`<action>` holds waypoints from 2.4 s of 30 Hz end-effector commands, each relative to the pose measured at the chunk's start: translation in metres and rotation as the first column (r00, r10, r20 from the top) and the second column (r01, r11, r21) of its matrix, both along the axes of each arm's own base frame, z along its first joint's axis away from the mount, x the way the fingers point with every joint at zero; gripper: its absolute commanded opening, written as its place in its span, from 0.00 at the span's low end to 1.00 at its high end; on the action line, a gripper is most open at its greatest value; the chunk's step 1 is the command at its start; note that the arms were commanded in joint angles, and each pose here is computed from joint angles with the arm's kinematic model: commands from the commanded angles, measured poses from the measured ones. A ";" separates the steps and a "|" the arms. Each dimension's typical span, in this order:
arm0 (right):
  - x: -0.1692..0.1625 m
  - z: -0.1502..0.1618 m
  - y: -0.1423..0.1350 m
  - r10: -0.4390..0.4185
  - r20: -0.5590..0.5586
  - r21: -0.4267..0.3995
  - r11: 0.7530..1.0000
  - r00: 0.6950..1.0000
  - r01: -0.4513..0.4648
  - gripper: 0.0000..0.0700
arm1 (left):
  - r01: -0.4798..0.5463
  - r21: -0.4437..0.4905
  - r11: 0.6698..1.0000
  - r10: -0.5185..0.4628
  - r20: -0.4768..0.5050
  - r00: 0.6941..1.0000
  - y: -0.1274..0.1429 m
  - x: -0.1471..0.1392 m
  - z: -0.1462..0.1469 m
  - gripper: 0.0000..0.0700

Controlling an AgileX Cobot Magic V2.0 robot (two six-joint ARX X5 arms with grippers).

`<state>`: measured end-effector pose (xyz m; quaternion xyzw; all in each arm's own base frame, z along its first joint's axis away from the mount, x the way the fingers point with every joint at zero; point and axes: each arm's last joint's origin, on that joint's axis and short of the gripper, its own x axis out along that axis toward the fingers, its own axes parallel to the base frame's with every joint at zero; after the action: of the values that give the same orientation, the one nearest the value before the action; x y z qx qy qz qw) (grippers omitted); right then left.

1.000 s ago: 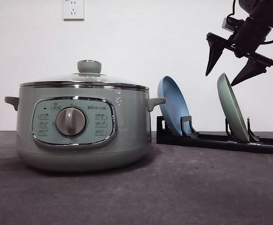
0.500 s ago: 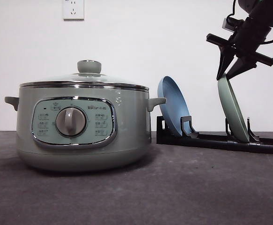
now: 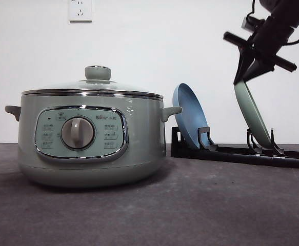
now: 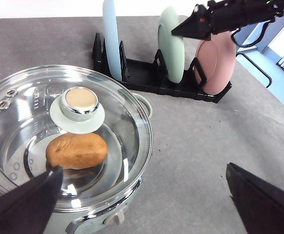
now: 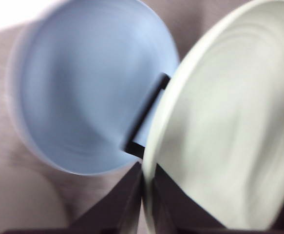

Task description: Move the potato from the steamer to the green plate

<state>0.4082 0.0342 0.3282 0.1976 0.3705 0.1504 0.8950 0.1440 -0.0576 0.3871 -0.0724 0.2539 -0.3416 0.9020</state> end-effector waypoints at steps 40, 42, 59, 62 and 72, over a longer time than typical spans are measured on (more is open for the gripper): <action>-0.275 0.059 0.073 0.524 -0.022 -0.512 0.726 0.852 -0.460 0.01 | 0.019 0.012 1.000 -0.020 0.027 0.999 -0.002 0.002 0.005 1.00; -0.278 0.044 0.078 0.520 -0.066 -0.544 0.697 0.852 -0.467 0.01 | 0.019 0.013 1.000 -0.020 0.024 1.000 -0.002 0.004 0.004 1.00; -0.288 -0.064 0.131 0.561 -0.315 -0.622 0.487 0.766 -0.613 0.01 | 0.019 0.016 1.000 -0.020 0.014 1.000 -0.003 0.006 0.003 1.00; -0.289 -0.075 0.142 0.569 -0.344 -0.621 0.460 0.747 -0.635 0.01 | 0.019 0.015 1.000 -0.020 0.015 1.000 -0.003 0.006 0.003 1.00; -0.297 -0.109 0.175 0.528 -0.432 -0.667 0.359 0.731 -0.653 0.01 | 0.018 0.016 1.000 -0.018 0.003 1.000 -0.002 0.005 0.002 1.00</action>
<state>0.1132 0.2044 0.2218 -0.3560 0.5030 0.2802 0.7361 0.1488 -0.0591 0.3834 -0.0700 0.2680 -0.3402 0.8986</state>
